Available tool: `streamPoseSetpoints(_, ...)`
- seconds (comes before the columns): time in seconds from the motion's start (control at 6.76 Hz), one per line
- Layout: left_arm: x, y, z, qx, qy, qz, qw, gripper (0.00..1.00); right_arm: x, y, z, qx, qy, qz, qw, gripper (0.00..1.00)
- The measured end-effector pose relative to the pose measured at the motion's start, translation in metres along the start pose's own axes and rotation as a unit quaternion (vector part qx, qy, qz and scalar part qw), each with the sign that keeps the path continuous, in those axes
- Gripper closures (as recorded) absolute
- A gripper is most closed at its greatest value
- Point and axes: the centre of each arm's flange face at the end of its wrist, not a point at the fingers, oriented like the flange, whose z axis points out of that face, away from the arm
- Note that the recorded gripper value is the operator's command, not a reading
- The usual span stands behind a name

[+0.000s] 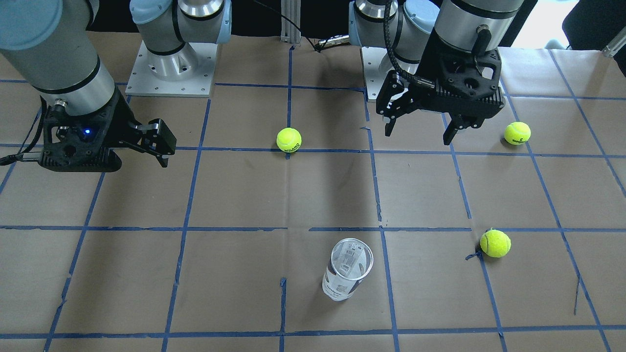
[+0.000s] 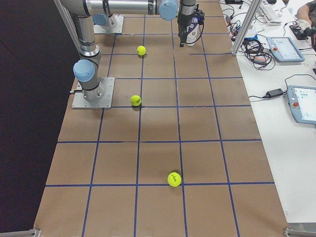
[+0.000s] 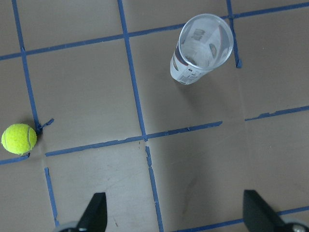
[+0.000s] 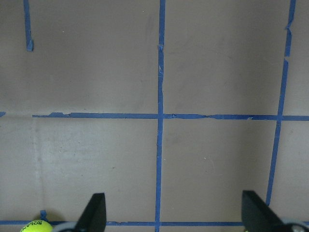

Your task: Lift up tennis ball bucket

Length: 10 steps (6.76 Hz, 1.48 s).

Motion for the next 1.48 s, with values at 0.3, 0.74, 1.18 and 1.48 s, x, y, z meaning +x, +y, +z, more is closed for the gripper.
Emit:
streamPoseSetpoints(0.3,-0.005,0.02,0.008,-0.014,0.001,-0.041,0.9991,0.0,-0.001,0.0,0.0,0.0,0.0,-0.001,1.0,0.0)
streamPoseSetpoints(0.74,-0.031,0.032,0.001,-0.03,-0.001,-0.084,0.9961,0.0,-0.005,-0.001,-0.002,0.005,-0.02,0.0,0.9998,0.0)
streamPoseSetpoints(1.18,-0.033,0.038,0.001,-0.036,0.001,-0.096,0.9948,0.0,-0.004,-0.002,0.0,0.006,-0.02,-0.001,0.9998,0.0)
streamPoseSetpoints(1.48,-0.033,0.038,0.001,-0.035,0.002,-0.096,0.9947,0.0,-0.004,-0.002,0.0,0.006,-0.019,-0.001,0.9998,0.0)
